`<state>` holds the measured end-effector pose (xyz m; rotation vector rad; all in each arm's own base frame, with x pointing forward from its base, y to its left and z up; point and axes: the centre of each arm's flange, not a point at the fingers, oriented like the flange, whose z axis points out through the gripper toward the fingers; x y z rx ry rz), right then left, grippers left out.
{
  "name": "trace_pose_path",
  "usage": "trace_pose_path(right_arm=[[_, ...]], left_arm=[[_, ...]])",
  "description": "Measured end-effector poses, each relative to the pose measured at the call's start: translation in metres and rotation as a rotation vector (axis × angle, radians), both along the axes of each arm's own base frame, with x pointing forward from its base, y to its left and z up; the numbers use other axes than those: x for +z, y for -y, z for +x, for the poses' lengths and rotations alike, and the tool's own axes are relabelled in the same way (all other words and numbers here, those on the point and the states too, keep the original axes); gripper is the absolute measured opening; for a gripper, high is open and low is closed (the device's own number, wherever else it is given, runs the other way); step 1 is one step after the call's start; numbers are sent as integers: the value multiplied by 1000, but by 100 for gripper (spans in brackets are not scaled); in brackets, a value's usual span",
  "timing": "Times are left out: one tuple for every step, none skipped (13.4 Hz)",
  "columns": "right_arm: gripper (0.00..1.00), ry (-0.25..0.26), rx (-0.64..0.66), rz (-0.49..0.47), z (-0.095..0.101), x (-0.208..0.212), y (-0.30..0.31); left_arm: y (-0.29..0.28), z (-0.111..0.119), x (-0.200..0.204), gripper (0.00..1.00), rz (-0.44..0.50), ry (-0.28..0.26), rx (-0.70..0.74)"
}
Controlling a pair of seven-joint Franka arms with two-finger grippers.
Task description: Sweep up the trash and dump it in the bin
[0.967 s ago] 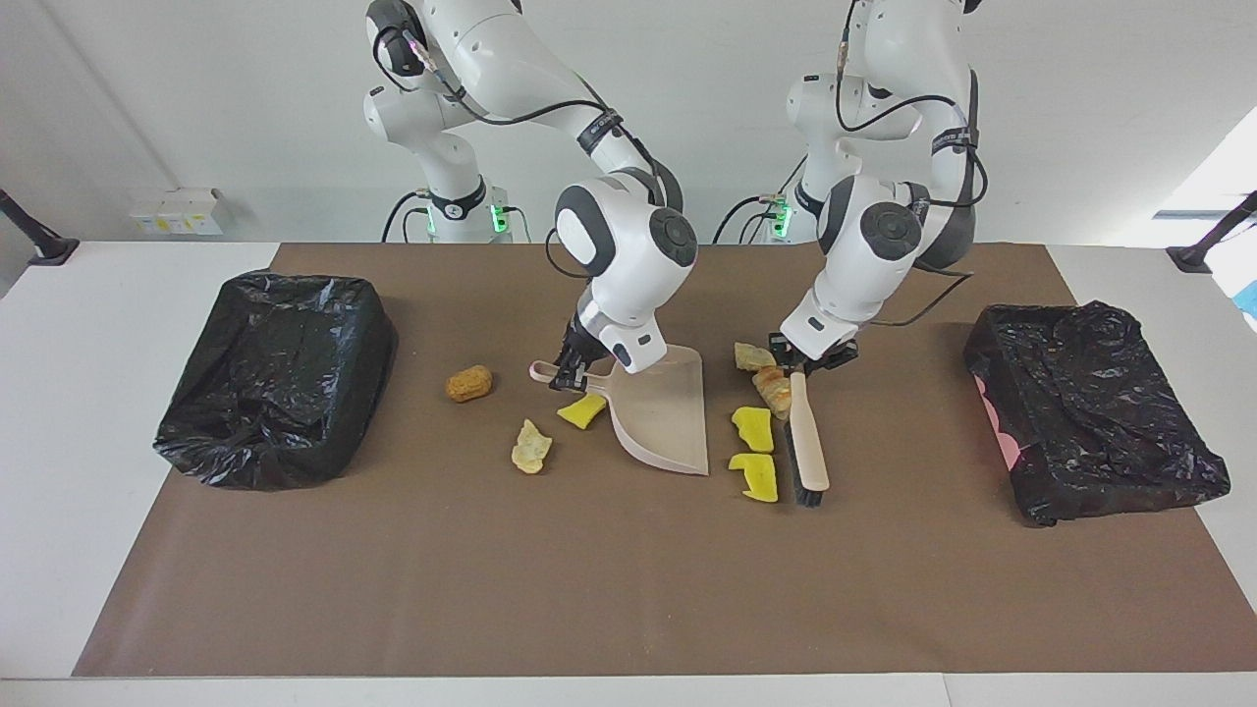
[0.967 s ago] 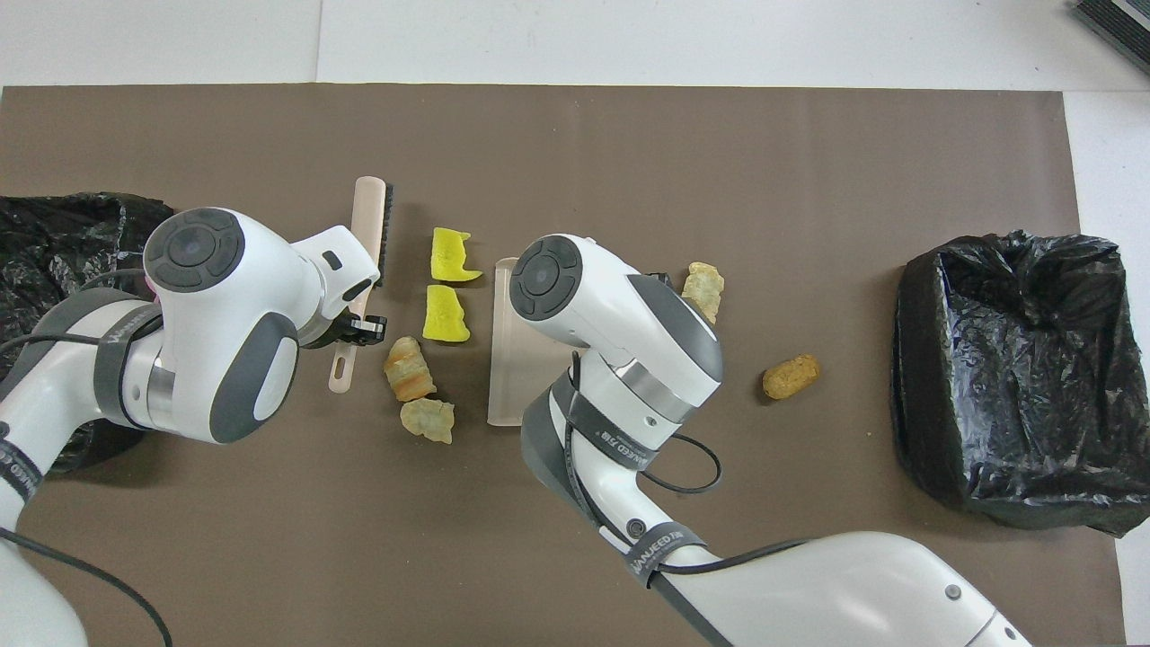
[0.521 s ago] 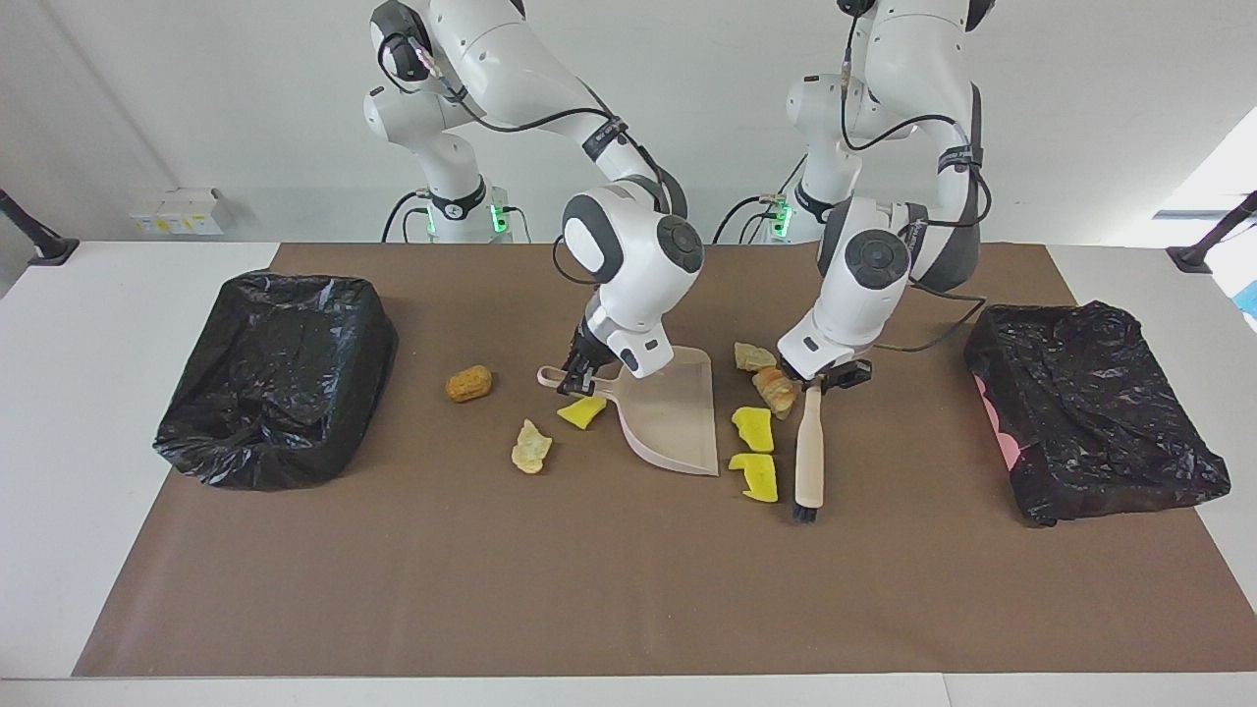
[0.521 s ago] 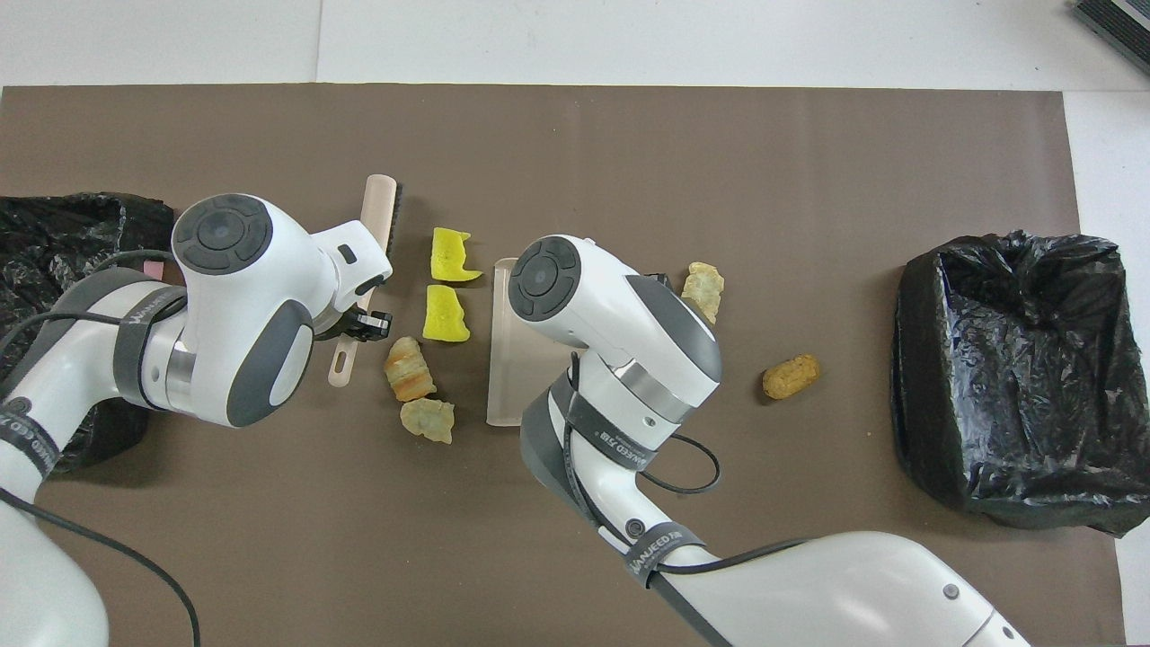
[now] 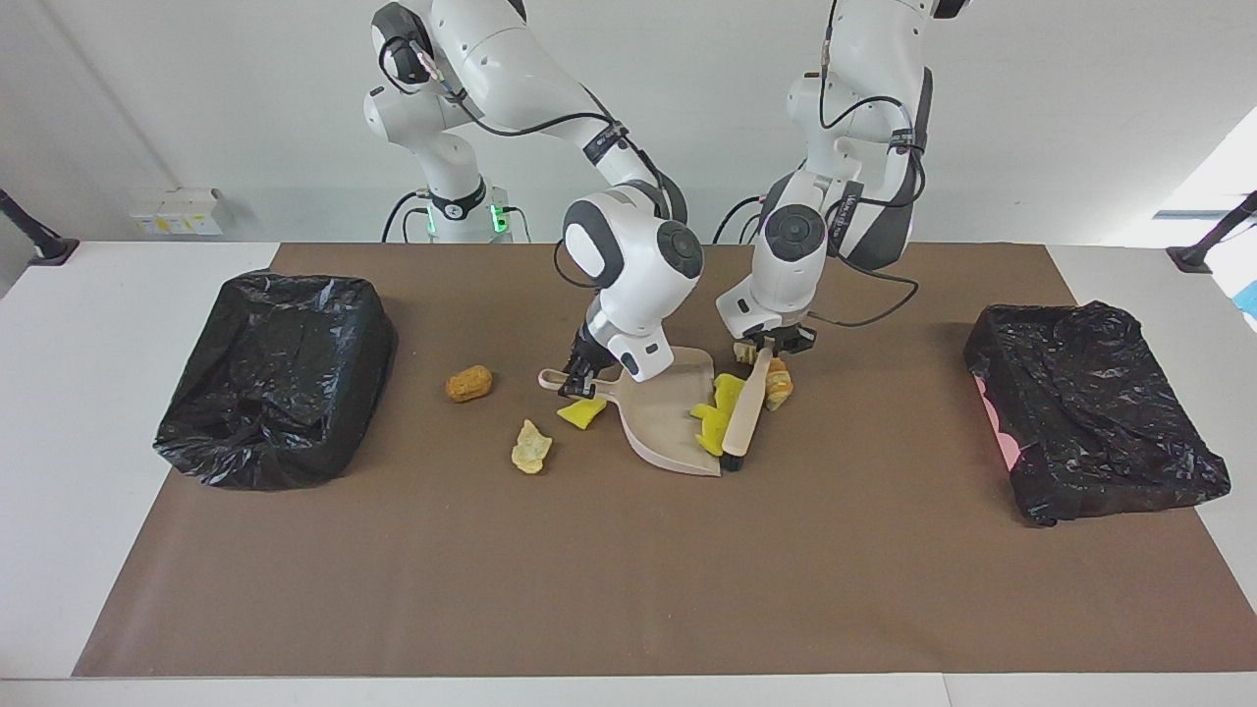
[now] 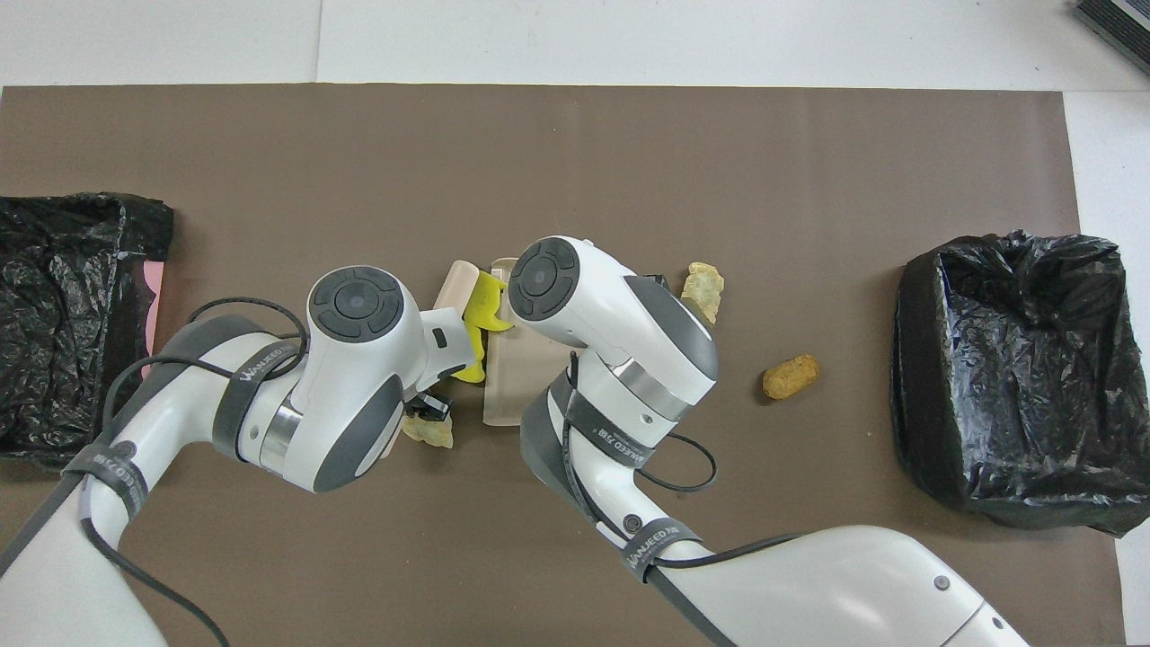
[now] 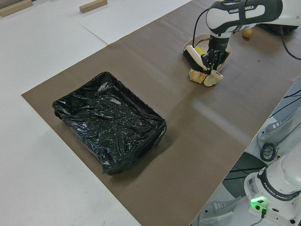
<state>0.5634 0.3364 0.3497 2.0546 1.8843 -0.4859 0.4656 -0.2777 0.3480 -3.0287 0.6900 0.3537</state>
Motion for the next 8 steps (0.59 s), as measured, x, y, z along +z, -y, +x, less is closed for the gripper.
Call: trace_pose_path(right_arm=[[32,-1,-2,1,0,0,1],[32,-2,-4,1,1,-1,1],[32,-2,-5,1,1,-1,2],[32,-4,-4,1,2,-1,3],[32,-9,6,2,3,0,5],[32,-21,26,4,7,1,11],[32,-31,42,8,12,2,17],[32,-36,56,13,15,3,21]], left_arm=[[4,-2,4,26,-30,-13,56],[4,-2,9,26,-43,-14,108],[0,1,15,26,-46,-7,162],[-8,7,21,26,-42,4,237],[-17,13,29,26,-35,17,331],[-27,17,38,26,-18,18,431],[-37,18,46,26,7,1,504],[-47,15,55,26,41,-24,572]])
